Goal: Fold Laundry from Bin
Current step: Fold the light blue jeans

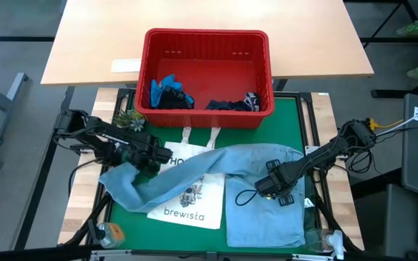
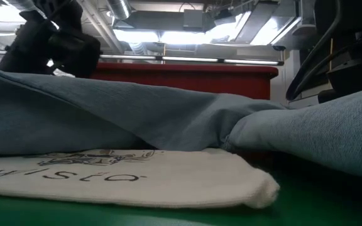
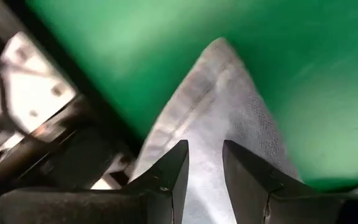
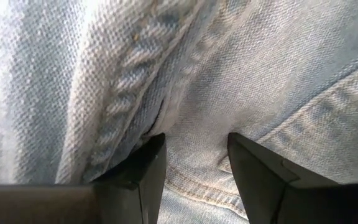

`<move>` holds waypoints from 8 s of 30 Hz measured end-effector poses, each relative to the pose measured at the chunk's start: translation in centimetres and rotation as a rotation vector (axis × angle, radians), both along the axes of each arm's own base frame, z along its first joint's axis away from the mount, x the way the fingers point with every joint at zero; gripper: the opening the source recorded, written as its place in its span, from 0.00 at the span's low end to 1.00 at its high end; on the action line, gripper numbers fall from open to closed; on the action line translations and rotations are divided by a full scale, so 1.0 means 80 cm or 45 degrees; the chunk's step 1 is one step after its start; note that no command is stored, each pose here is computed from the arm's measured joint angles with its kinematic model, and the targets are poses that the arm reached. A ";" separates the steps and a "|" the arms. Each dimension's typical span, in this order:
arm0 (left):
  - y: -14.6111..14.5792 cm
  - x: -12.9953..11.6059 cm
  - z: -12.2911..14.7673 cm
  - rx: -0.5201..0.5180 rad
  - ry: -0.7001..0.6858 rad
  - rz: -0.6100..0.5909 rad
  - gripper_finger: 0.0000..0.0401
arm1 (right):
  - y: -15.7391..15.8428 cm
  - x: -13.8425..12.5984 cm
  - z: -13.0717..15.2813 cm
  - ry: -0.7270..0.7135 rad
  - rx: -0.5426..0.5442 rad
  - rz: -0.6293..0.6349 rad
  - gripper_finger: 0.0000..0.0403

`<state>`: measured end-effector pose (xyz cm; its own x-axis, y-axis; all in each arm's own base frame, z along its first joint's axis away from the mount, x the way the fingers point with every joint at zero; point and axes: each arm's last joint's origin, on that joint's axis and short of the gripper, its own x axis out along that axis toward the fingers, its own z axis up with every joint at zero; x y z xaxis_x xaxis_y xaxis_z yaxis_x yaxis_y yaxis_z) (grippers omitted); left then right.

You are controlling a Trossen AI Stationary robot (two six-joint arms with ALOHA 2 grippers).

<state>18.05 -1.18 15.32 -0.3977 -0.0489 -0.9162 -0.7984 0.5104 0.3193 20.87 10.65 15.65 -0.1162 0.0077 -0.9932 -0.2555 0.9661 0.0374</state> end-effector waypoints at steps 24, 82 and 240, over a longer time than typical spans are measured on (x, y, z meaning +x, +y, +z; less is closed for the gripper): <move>0.009 0.008 -0.007 0.126 -0.097 -0.452 0.49 | 0.000 0.000 0.000 -0.004 -0.007 0.001 0.43; -0.001 0.043 0.142 0.116 -0.177 -0.328 0.00 | 0.000 0.002 0.001 -0.022 0.000 0.001 0.43; 0.082 -0.005 0.357 0.273 -1.797 0.151 0.00 | -0.061 0.102 0.127 -1.056 -0.248 0.104 0.43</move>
